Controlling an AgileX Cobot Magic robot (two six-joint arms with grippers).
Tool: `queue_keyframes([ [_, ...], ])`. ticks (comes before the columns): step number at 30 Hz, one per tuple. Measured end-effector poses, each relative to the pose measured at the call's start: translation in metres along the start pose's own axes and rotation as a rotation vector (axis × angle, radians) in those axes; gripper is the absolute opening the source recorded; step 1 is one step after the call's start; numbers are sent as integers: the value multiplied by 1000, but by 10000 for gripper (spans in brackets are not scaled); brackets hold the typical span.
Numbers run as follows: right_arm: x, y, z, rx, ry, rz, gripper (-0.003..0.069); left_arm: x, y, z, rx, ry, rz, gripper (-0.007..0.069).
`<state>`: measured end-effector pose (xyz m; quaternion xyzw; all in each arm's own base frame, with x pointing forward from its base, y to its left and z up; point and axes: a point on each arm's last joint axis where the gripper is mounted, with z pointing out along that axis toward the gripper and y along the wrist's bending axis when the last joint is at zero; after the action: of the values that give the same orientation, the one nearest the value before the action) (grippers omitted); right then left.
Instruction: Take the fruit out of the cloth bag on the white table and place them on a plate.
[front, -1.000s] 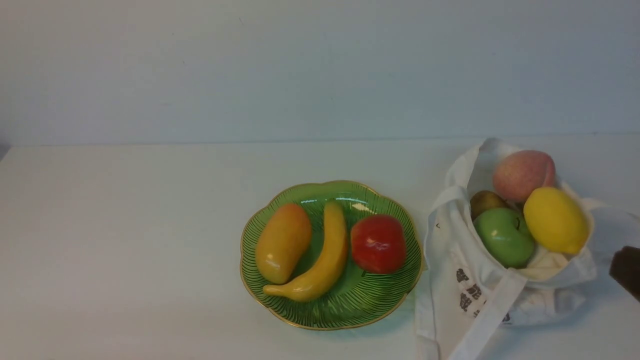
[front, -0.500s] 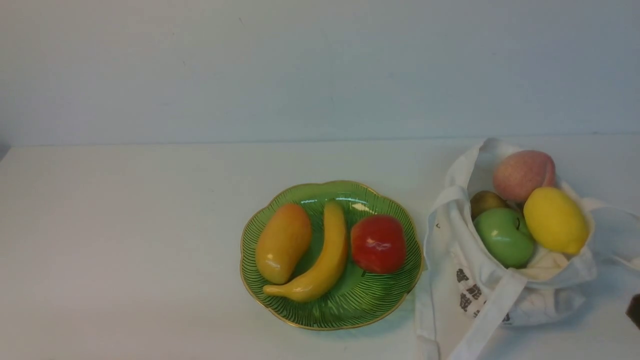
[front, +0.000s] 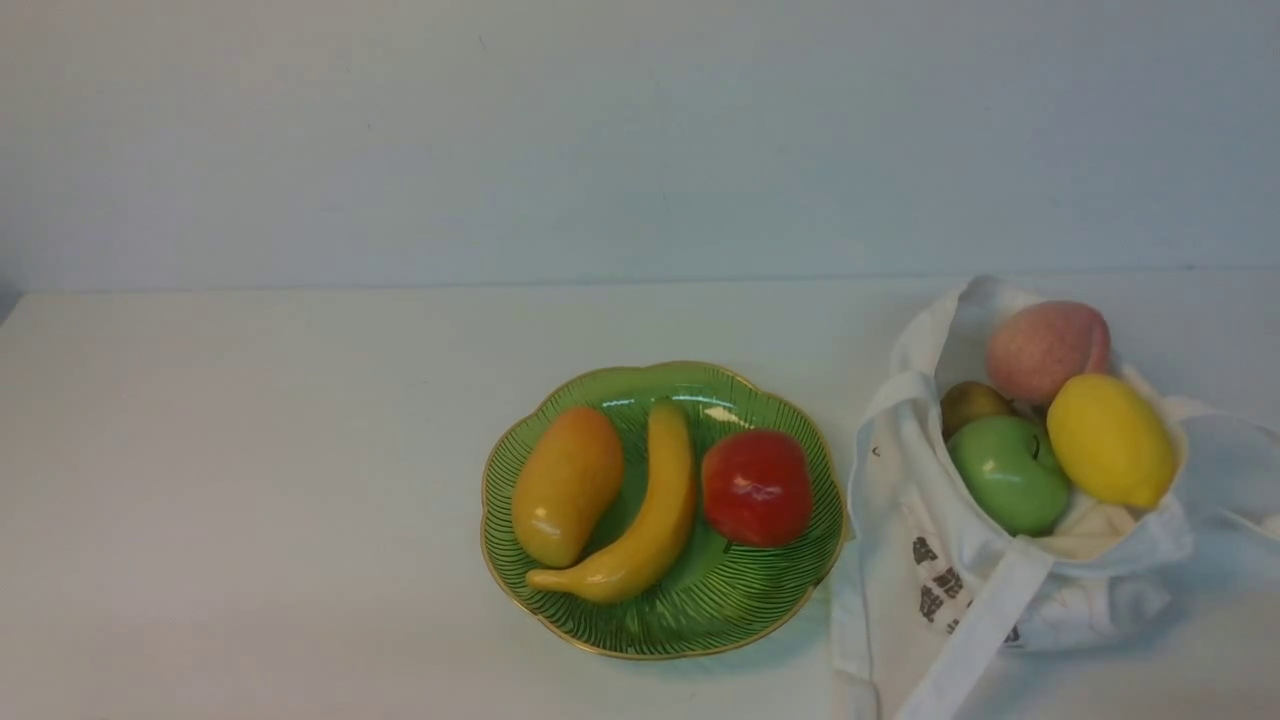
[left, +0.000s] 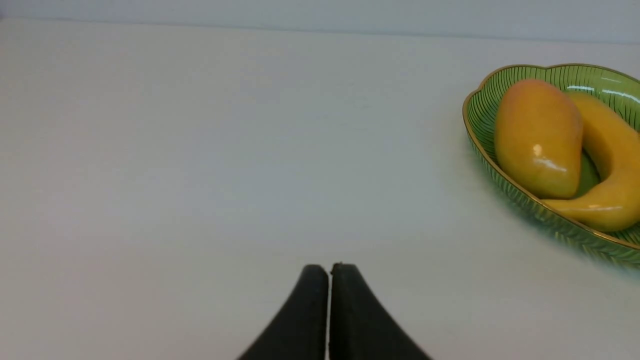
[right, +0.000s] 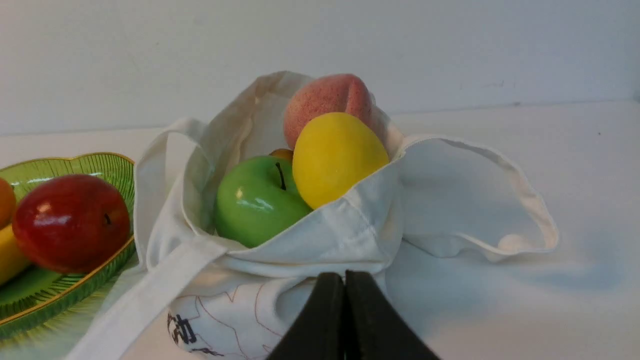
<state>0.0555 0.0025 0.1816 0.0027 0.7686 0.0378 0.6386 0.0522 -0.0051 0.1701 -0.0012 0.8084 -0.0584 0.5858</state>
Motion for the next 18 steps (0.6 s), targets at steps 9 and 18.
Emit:
queue_keyframes([
  [9,0,1,0,-16,6,-15,-15,0,0,0,0,0,0,-8],
  [18,0,1,0,-17,6,-15,-15,0,0,0,0,0,0,-8],
])
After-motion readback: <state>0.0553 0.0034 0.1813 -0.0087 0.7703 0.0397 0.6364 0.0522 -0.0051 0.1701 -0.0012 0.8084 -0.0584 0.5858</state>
